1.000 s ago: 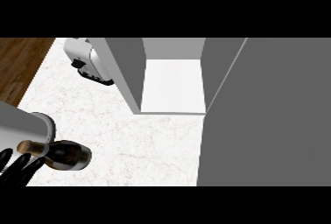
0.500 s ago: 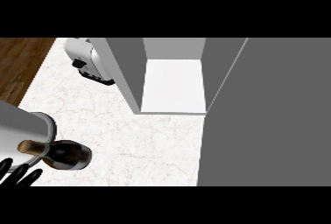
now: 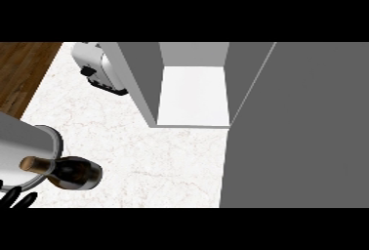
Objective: Pick up the wine, place it into the cabinet and close the cabinet
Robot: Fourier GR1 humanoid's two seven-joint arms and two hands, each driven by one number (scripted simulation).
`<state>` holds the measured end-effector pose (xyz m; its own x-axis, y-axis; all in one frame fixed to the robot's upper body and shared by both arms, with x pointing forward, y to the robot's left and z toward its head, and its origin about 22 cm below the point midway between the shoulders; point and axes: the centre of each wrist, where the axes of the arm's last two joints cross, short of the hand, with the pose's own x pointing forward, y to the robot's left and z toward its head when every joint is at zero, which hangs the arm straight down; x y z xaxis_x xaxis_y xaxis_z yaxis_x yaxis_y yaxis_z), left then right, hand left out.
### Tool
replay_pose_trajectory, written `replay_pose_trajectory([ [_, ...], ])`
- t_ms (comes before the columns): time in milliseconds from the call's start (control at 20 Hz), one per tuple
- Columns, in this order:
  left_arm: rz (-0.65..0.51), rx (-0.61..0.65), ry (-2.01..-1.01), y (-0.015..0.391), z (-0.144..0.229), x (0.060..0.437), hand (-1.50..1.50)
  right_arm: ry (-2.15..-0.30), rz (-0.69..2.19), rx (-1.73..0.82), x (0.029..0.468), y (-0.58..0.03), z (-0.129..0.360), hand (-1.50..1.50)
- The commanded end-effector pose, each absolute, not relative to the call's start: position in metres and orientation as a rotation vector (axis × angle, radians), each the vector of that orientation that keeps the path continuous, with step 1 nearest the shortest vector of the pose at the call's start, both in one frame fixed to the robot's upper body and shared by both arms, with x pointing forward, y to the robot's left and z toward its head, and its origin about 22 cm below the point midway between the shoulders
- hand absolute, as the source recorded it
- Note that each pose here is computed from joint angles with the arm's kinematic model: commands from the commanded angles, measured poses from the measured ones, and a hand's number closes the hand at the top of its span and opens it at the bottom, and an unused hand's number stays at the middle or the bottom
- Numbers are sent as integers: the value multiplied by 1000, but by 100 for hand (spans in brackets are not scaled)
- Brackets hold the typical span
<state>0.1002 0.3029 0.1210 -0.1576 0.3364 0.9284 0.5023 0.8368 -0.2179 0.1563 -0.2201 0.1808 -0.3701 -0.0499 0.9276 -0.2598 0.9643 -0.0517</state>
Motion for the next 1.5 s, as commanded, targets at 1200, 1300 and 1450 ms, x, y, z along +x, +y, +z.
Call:
replay_pose_trajectory([
  [1200, -12, -327, -1872, 357, 133, 134, -150, -1969, 247, 266, 129, -213, 215, -150],
  [1300, 6, -324, -1844, 380, 110, 138, -150, -1971, 228, 277, 146, -212, 203, -150],
  [1450, 14, -307, -1822, 372, 97, 155, -150, -1973, 220, 285, 144, -210, 200, -150],
])
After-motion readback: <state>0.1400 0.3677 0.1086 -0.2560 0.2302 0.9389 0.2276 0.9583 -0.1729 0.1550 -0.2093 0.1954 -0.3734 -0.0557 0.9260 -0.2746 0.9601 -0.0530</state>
